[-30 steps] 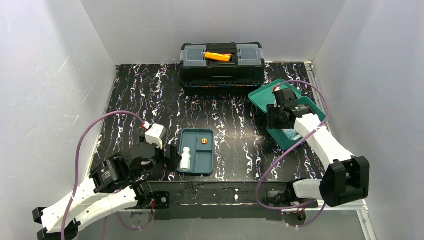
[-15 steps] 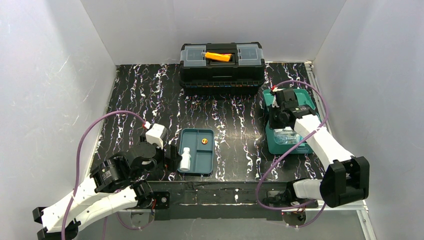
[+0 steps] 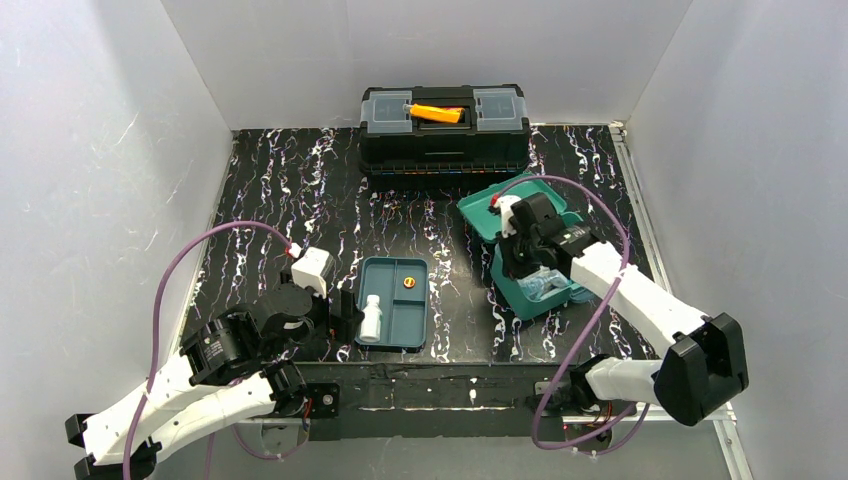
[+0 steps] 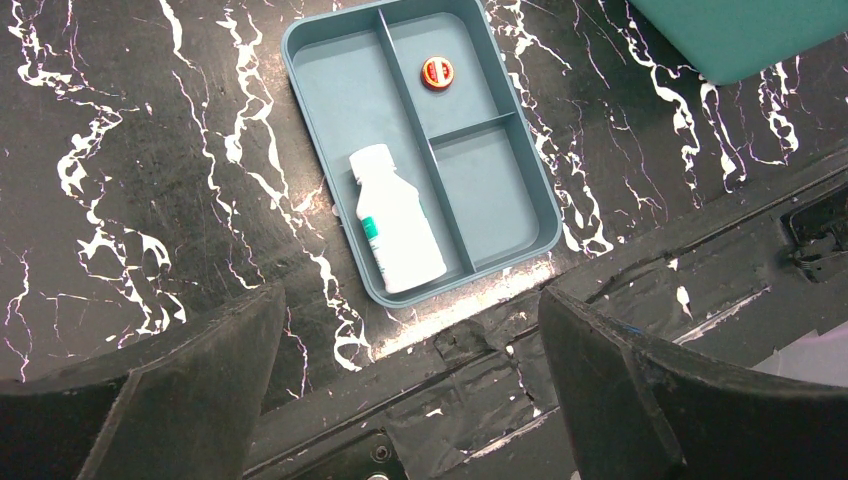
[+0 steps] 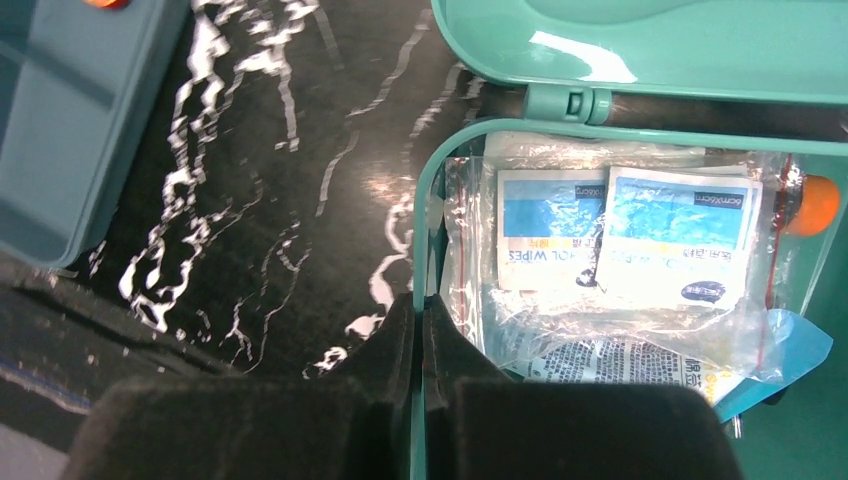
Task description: Organize the medicine kit
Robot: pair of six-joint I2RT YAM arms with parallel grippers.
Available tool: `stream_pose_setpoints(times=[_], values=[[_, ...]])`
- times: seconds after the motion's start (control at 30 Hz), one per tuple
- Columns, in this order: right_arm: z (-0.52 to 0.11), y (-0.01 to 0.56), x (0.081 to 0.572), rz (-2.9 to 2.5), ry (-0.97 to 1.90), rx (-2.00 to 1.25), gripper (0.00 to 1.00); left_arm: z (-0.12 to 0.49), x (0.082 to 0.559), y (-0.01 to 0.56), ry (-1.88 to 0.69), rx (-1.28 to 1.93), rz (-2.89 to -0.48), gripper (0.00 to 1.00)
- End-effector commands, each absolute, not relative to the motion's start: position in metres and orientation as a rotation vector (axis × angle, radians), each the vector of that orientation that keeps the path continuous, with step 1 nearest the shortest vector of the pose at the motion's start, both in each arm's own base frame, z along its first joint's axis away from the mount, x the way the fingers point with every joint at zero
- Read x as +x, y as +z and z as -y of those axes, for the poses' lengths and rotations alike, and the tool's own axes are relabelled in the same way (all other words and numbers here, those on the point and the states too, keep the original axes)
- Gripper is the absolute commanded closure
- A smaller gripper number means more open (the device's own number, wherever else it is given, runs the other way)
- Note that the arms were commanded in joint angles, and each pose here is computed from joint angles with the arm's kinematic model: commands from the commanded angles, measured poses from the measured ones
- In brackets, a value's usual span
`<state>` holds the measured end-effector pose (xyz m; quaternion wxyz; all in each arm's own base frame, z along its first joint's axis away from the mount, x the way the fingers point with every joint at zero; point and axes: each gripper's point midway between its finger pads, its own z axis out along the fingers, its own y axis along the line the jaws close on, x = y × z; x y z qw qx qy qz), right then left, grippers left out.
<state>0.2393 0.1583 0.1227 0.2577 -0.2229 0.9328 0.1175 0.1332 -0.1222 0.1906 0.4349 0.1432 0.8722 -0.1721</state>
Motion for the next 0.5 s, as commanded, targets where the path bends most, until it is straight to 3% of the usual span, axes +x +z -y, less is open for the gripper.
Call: stream_pose_setpoints(times=[0.0,0.47], values=[[-0.202,0.13,0.22,-2.428,0.497,-0.867,0.99,0.12,0.135,0.196,-0.419,0.354,-2.153,0.02],[-0.251,0.136,0.189,-2.159,0.64,-1.412,0.99,0.119,0.135,0.197,-0.423,0.349,-2.145,0.02]])
